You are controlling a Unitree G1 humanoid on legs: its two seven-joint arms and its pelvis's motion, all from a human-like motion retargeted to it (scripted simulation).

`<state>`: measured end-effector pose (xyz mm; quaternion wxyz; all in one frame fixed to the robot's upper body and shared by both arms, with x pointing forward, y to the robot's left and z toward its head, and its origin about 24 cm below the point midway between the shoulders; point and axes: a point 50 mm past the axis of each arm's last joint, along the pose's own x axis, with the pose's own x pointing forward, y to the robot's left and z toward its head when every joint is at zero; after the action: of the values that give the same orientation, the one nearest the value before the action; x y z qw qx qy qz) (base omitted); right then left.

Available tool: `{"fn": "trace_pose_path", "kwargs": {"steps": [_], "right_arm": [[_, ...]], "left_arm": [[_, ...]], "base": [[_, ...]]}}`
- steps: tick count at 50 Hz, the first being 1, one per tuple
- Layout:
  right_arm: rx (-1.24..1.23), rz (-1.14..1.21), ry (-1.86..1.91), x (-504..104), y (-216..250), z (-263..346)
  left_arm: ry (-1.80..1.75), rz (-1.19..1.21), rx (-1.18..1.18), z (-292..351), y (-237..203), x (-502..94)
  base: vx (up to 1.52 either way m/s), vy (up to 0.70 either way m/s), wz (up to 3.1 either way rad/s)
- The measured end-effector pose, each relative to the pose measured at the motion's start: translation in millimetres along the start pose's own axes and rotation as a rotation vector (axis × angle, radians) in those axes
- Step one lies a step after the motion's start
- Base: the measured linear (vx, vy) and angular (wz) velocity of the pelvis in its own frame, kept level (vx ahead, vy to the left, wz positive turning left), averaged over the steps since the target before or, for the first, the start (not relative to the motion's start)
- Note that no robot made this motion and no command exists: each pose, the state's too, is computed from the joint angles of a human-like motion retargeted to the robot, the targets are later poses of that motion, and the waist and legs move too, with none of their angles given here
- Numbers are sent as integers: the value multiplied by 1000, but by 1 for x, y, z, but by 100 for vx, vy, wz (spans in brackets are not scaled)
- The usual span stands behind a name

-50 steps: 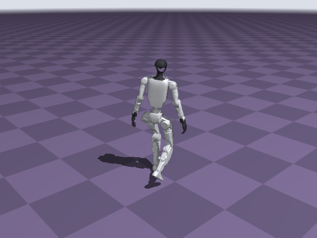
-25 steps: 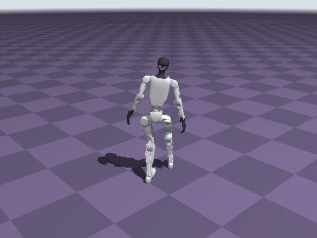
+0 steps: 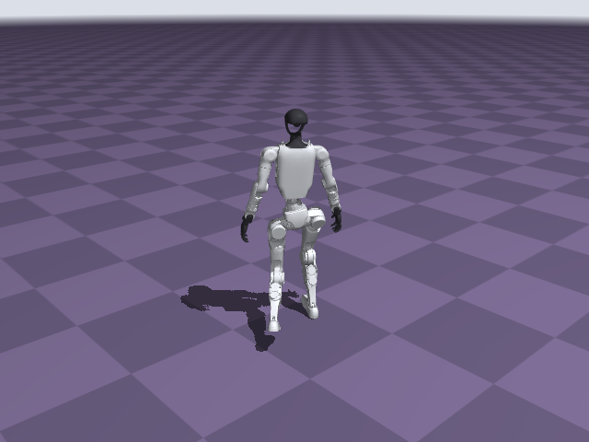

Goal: Walk

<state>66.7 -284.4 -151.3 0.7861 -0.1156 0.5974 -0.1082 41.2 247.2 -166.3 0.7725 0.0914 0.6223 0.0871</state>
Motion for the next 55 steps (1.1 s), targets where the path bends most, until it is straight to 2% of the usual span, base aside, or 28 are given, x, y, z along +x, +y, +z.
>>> {"fn": "trace_pose_path", "kwargs": {"steps": [12, 20, 38, 47, 55], "right_arm": [[-94, -59, -95, 0, -27, 34], [-136, -56, -79, 0, -29, 28], [-210, 90, -67, 1, 26, 13], [-304, 132, -179, 0, 50, 47], [-371, 101, -272, -2, 58, 77]], "left_arm": [[-84, -59, 117, 11, -3, -2], [-93, -68, 132, 6, -2, -3], [-124, -5, 74, 12, 8, -3], [-189, -31, 77, 33, -6, -2], [-123, -99, 94, 15, -32, -2]], "base": [[18, -10, 58], [14, -3, 70], [9, 2, 54], [0, 7, 57], [-1, 12, 80]]}}
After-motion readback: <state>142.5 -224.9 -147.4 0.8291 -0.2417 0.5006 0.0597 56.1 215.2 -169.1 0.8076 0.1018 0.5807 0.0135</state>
